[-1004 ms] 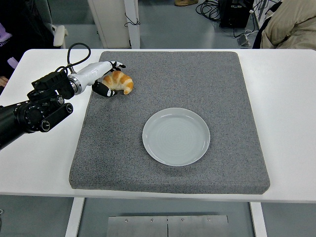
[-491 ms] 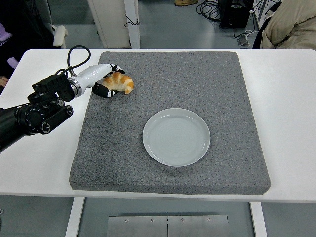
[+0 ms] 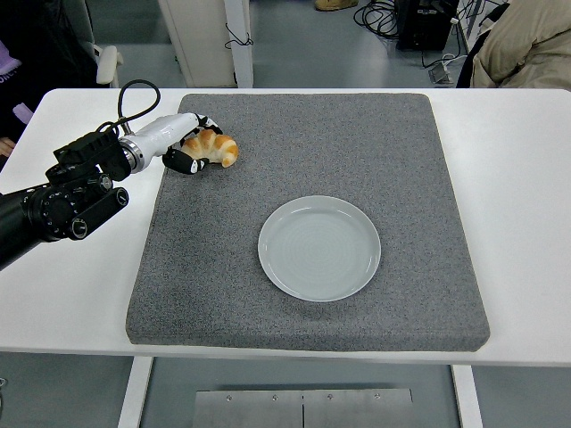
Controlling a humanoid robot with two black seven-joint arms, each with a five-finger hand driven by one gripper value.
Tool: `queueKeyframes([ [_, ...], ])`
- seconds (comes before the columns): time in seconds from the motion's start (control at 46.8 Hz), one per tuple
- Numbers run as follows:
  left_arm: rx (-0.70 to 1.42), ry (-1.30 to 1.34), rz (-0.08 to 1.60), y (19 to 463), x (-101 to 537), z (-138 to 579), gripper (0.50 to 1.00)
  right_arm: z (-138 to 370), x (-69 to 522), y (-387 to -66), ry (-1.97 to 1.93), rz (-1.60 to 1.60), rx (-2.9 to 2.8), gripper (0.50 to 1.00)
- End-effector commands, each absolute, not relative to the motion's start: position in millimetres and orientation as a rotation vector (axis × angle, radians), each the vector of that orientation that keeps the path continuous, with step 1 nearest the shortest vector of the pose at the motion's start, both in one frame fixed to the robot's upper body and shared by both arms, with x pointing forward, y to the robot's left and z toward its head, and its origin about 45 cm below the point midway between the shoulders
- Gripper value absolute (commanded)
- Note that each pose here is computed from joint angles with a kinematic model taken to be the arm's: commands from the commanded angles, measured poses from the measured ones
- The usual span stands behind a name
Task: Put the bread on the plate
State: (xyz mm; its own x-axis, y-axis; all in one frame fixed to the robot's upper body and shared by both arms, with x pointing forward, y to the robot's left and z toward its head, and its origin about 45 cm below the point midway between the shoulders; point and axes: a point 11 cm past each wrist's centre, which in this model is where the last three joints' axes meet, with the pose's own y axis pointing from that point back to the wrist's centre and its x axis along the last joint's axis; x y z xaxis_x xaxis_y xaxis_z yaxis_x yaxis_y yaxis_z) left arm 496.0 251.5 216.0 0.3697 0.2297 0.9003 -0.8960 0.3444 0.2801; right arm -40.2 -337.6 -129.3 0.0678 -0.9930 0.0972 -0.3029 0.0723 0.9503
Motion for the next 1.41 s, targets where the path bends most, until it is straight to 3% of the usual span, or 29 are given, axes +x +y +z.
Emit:
queueKeyframes([
  [0.0,0.915,-0.891,0.877,251.9,497.5,219.8,0.500,-129.3,-40.2,-337.5,-1.404,-0.925,1.399,1.000],
  [0.662,0.749,-1.030,0.877,231.5,516.5,312.6,0.500,-129.3,-40.2,-337.5,-1.404,-0.925,1.399,1.000],
  [1.389,0.503,-1.142,0.546,115.7,453.3,327.3,0.500,-129.3,-40.2,-337.7,-1.404,-0.924,1.398,1.000],
])
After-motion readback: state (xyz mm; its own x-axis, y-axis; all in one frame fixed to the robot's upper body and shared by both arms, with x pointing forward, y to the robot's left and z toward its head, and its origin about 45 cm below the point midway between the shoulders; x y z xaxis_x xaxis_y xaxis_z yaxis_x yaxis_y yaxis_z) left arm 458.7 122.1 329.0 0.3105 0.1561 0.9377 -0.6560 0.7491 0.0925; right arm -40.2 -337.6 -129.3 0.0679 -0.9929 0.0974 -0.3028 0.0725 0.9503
